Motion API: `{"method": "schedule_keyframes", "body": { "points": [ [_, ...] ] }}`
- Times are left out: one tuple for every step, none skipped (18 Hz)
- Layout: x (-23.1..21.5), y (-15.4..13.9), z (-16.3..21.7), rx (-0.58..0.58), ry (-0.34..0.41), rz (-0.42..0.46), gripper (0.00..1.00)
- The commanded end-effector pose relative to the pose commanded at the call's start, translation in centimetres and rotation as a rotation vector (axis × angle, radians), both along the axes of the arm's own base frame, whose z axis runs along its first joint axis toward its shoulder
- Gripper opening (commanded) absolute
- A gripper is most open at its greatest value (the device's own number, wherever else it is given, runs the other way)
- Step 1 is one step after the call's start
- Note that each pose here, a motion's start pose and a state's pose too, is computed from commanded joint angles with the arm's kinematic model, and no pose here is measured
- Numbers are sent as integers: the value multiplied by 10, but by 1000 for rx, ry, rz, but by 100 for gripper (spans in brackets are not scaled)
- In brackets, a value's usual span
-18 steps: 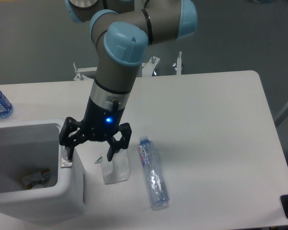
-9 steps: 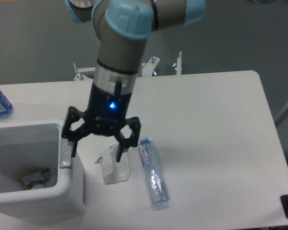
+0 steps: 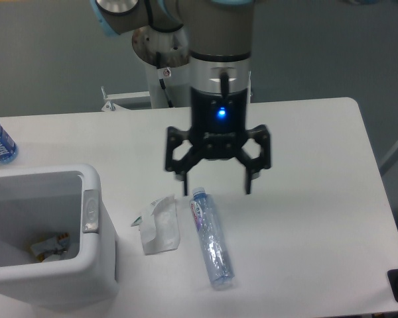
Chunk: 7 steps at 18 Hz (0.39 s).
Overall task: Open the trash can
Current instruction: 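Lift the gripper up and away from the opened trash can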
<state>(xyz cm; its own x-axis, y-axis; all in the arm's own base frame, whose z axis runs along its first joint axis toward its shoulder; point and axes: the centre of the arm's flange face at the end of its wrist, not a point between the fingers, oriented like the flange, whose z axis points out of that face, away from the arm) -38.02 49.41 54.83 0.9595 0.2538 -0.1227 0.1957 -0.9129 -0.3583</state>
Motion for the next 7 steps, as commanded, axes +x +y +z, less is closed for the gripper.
{"method": "schedule_keyframes", "body": {
  "points": [
    [-6,-10,-4,-51,21,-43,100],
    [-13,-17,-9,-92,45,-90,100],
    [-18,-23,-13,-118,60,-132,100],
    [-20,-25,-16,-130,65,-159,100],
    [-22,-27,-20,-137,65,-171,100],
    [-29,-33,-21,-139,63,-161,100],
    [-33,-38,-20,-137,65,-150,100]
  ]
}}
